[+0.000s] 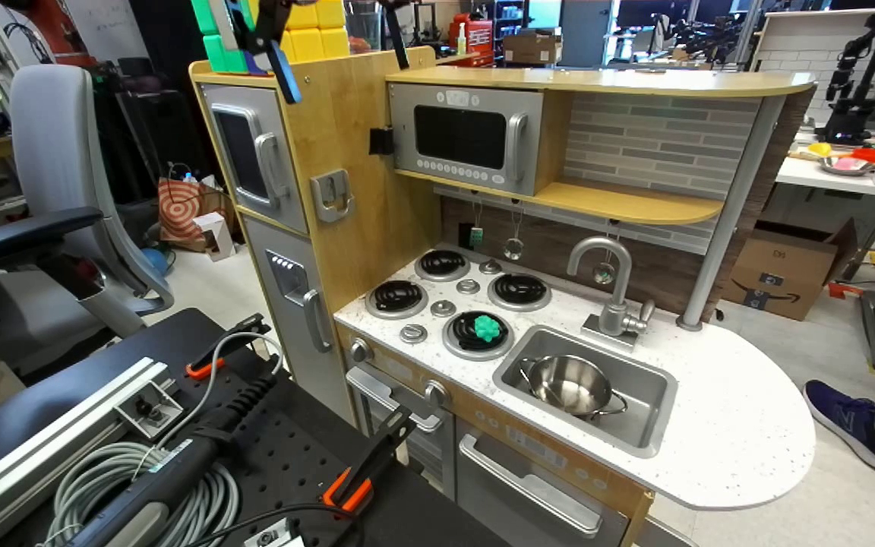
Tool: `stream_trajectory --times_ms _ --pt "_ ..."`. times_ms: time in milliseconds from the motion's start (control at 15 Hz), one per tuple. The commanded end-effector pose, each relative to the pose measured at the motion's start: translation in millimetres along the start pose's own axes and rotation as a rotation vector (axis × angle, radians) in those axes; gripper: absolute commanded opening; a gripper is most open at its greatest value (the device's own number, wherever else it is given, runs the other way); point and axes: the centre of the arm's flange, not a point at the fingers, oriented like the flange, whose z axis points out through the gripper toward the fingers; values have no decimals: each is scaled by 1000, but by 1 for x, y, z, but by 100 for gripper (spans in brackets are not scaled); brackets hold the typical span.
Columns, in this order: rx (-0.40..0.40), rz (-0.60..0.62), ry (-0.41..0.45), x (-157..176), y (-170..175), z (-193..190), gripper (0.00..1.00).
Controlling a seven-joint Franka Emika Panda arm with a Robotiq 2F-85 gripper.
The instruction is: Put the grapes in the pot
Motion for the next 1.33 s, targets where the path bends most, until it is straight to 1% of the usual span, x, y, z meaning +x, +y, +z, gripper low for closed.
stream_trajectory --times_ms 0,200,467,867,933,1000,1200,1267 --pt "-69 33 -21 20 10 41 100" --pt "-83 54 -72 36 22 63 100" --pt "-23 78 -102 66 37 74 100" --pt "-32 70 -151 112 55 93 100" --pt "-20 54 -172 110 52 88 100" --pt "-22 59 -127 95 43 94 100" --pt "-15 54 -153 103 46 95 100" --pt "-49 -11 -162 93 44 92 100"
